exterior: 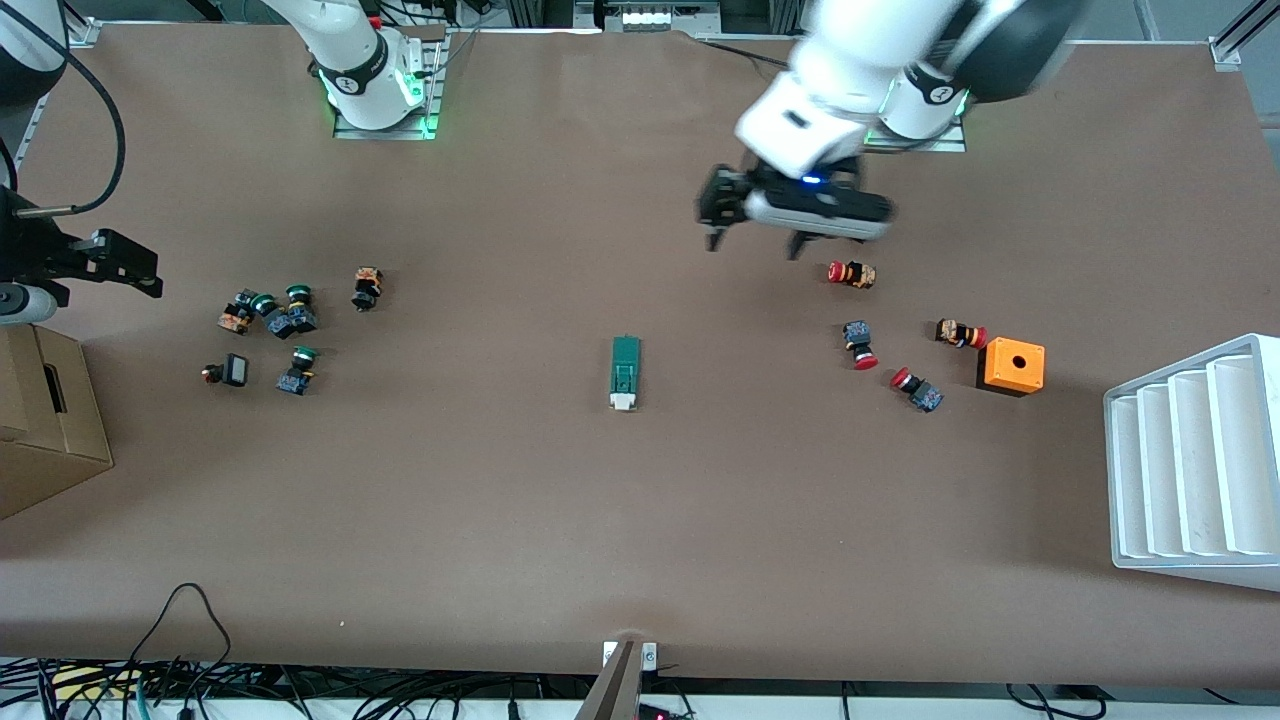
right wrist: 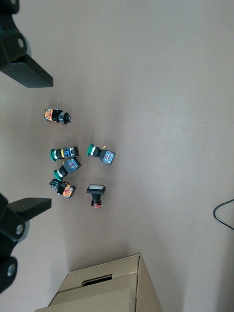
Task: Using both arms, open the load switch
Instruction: 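Move the left gripper over the green load switch and lower it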
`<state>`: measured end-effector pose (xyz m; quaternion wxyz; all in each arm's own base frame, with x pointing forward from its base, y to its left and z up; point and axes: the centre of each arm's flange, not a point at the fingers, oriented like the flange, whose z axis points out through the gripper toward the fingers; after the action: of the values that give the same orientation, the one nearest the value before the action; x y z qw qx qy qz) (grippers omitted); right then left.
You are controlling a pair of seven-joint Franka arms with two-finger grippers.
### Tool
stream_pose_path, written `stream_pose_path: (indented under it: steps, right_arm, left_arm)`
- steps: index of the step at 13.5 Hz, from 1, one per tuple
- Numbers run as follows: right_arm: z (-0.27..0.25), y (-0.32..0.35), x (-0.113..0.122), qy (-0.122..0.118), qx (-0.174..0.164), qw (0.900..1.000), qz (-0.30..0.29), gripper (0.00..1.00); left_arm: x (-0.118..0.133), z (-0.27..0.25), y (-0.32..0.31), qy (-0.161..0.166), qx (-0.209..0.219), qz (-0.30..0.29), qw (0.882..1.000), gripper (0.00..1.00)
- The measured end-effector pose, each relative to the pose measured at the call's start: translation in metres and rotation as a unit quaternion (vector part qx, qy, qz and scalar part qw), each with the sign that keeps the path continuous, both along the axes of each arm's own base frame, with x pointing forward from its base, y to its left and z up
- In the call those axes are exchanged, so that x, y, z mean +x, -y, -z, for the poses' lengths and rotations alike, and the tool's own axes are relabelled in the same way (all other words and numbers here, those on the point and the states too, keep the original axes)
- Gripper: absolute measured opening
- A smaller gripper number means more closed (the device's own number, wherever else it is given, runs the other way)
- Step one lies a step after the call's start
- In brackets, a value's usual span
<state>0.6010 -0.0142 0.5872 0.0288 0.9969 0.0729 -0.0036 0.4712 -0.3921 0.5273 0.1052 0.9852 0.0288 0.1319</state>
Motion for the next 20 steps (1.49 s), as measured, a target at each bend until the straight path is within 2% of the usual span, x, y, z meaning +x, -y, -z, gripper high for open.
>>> stream_pose_path:
  steps: [2, 4, 7, 10, 12, 16, 20]
  right_arm:
    - [0.000, 0.000, 0.000, 0.000, 0.000, 1.000, 0.000, 1.00]
    - [0.000, 0.000, 0.000, 0.000, 0.000, 1.000, 0.000, 1.00]
    - [0.000, 0.000, 0.000, 0.000, 0.000, 1.000, 0.000, 1.00]
    - [0.000, 0.000, 0.000, 0.000, 0.000, 1.000, 0.000, 1.00]
    - [0.000, 0.000, 0.000, 0.000, 0.000, 1.000, 0.000, 1.00]
    - [0.000, 0.000, 0.000, 0.000, 0.000, 1.000, 0.000, 1.00]
    - [0.000, 0.000, 0.000, 0.000, 0.000, 1.000, 0.000, 1.00]
  left_arm:
    - [-0.037, 0.047, 0.040, 0.038, 0.017, -0.011, 0.999, 1.00]
    - [-0.063, 0.097, 0.068, 0.076, 0.038, -0.024, 0.996, 1.00]
    - [-0.083, 0.171, 0.094, 0.130, 0.045, -0.043, 0.990, 1.00]
    - [-0.108, 0.229, 0.114, 0.157, 0.039, -0.043, 0.986, 1.00]
    - [-0.125, 0.255, 0.124, 0.187, 0.043, -0.045, 0.980, 1.00]
    - [-0.145, 0.304, 0.133, 0.246, 0.041, -0.050, 0.967, 1.00]
    - [-0.135, 0.344, 0.129, 0.265, 0.047, -0.057, 0.961, 1.00]
